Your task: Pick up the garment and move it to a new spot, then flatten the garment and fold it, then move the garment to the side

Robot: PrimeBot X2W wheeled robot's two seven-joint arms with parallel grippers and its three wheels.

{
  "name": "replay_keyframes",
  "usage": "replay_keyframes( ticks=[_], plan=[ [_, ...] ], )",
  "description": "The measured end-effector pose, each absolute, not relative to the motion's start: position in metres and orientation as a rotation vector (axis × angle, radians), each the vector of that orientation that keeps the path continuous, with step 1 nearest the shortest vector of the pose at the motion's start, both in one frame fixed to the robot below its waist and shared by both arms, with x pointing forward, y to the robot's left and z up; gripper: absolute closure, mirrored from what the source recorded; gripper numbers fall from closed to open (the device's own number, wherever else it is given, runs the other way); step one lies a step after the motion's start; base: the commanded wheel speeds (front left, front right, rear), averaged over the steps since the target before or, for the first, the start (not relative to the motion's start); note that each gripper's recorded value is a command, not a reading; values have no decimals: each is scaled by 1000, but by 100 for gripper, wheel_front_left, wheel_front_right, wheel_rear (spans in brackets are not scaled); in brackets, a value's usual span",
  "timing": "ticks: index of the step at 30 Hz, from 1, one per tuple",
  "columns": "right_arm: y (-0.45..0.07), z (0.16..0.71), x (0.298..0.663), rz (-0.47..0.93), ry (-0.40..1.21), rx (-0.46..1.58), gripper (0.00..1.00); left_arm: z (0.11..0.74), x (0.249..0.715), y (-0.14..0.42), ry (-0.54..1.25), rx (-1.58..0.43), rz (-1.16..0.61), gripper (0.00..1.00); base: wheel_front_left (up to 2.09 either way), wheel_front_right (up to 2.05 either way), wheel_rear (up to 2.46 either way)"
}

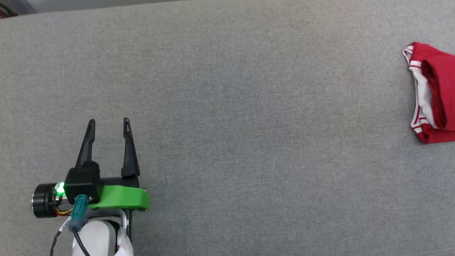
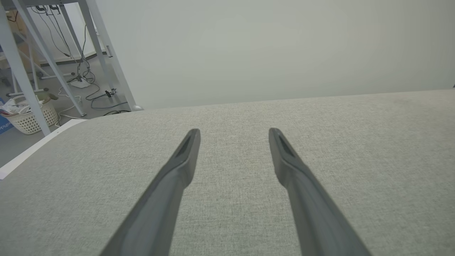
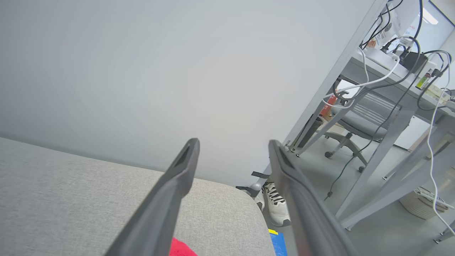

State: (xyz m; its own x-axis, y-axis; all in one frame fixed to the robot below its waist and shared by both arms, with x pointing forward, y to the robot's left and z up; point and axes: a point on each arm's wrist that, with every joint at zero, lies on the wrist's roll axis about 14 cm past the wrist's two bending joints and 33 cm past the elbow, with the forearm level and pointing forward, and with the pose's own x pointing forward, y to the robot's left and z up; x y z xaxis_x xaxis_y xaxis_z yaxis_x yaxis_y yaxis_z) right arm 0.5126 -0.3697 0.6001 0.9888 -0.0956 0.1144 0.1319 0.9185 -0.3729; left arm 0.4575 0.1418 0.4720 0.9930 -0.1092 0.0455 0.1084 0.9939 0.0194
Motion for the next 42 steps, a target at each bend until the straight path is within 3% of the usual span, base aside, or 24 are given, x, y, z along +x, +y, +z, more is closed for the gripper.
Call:
replay_keyframes(
  ticks=[9,19,31,42],
  plan=[
    [-259,625,473,37,-355,-193,0,504,427,161,-101,24,-49,0,0,0,0],
    [-178,578,428,156,-288,24,0,519,397,181,-125,31,10,0,0,0,0],
    [-163,529,380,144,-149,111,0,523,370,192,-128,17,40,0,0,0,0],
    [-168,521,371,124,-126,96,0,514,366,192,-102,11,36,0,0,0,0]
  ],
)
